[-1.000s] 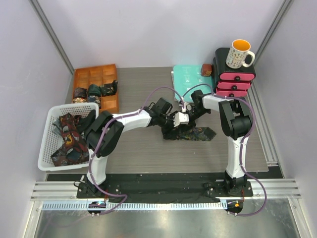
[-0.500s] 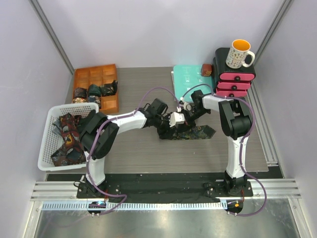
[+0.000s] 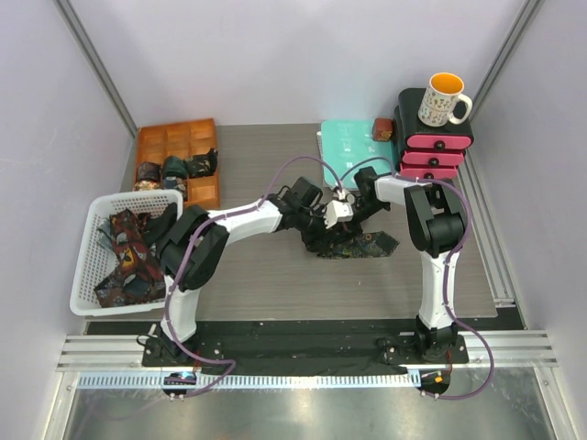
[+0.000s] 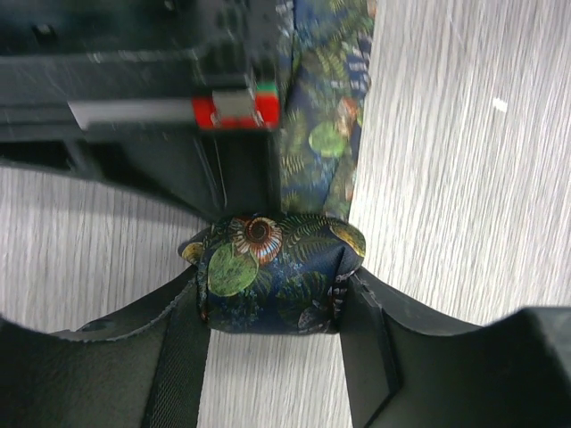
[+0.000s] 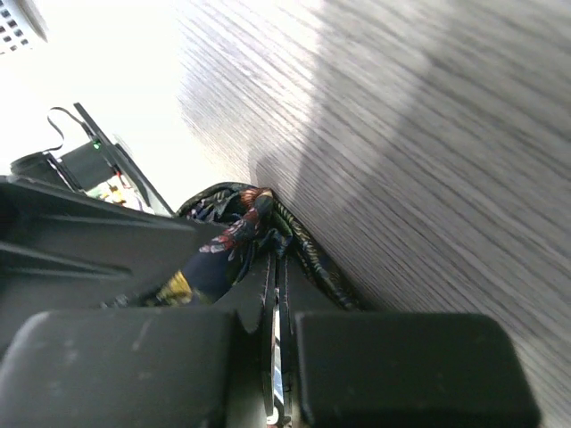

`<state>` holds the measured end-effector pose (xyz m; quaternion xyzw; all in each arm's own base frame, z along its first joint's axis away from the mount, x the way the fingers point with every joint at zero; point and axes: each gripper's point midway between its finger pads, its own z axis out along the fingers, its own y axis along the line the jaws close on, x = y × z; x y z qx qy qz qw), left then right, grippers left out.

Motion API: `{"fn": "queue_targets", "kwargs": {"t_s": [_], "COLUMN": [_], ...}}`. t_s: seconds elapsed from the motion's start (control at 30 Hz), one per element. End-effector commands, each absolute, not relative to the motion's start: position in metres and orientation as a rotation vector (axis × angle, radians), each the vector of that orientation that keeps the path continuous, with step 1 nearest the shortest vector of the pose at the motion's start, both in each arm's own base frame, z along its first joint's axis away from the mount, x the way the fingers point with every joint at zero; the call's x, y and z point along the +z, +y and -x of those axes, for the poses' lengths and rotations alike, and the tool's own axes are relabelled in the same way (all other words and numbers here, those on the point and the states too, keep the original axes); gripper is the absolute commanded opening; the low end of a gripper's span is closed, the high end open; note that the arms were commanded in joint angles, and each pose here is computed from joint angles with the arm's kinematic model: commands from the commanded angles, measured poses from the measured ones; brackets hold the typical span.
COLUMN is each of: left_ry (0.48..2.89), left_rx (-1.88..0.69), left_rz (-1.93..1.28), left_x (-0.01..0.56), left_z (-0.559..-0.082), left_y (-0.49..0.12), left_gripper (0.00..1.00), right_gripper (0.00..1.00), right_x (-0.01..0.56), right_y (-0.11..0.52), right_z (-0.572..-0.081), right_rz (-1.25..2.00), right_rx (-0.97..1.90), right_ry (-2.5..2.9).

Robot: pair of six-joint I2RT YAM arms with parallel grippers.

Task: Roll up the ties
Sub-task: Roll the tie at the center of the board.

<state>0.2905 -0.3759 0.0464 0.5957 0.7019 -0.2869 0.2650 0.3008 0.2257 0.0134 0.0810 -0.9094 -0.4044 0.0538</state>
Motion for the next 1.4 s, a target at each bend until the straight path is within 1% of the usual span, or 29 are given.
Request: {"fn": "queue_targets", "kwargs": {"t_s": [0.0,0.2,0.33,0.4,0.5,0.53,0.63,0.77,0.87,0.9,0.97,1.0,1.03,1.23,1.37], "left_ry": [1.853,1.952,2.023,2.069,2.106,2.142,2.189,2.247,2.286,2.293,2.313,2.318,2.321,2.324,2.319], "left_rx": [-0.825,-0.780,-0.697,-0.659,-0.574,-0.550,-0.495,-0.415,-0.407,-0.407,-0.410,-0.407,-0.407,-0.415,-0.428], "left_rz": [-1.532,-1.564,-1.591,-1.613,-1.675,-1.699,-1.735,-1.775,-1.787,-1.791,-1.803,-1.811,-1.821,-1.873,-1.887], "left_x": [0.054,0.019,-0.001,-0.012,-0.030,-0.040,-0.053,-0.068,-0.075,-0.075,-0.081,-0.082,-0.084,-0.092,-0.092], "left_z": [-0.301,-0.282,-0.274,-0.266,-0.259,-0.254,-0.248,-0.246,-0.240,-0.238,-0.233,-0.231,-0.230,-0.223,-0.223], "left_y": [-0.414,-0.406,-0.395,-0.389,-0.380,-0.374,-0.367,-0.355,-0.347,-0.345,-0.340,-0.338,-0.336,-0.331,-0.332], "left_gripper": [0.53,0.52,0.46,0.44,0.42,0.42,0.41,0.39,0.38,0.37,0.36,0.36,0.36,0.35,0.35], "right_gripper": [0.01,0.01,0.01,0.01,0.02,0.05,0.07,0.13,0.22,0.28,0.34,0.38,0.40,0.41,0.40], "right_x": [-0.035,-0.024,-0.013,-0.005,-0.002,-0.005,-0.012,-0.011,-0.005,-0.002,0.005,0.008,0.014,0.042,0.064], "right_y": [0.219,0.233,0.239,0.242,0.240,0.236,0.226,0.219,0.213,0.210,0.203,0.199,0.197,0.185,0.188], "right_z": [-0.312,-0.311,-0.309,-0.308,-0.310,-0.311,-0.301,-0.304,-0.308,-0.309,-0.312,-0.314,-0.315,-0.325,-0.324], "right_rz": [-0.237,-0.109,-0.106,-0.120,-0.114,-0.107,-0.070,-0.070,-0.073,-0.068,-0.042,-0.034,-0.032,-0.028,-0.051], "right_rx": [-1.046,-1.184,-1.253,-1.299,-1.291,-1.268,-1.156,-1.125,-1.116,-1.117,-1.127,-1.132,-1.138,-1.211,-1.303], "right_ry": [-2.914,-2.879,-2.853,-2.835,-2.845,-2.855,-2.823,-2.827,-2.835,-2.831,-2.828,-2.829,-2.827,-2.827,-2.819]}}
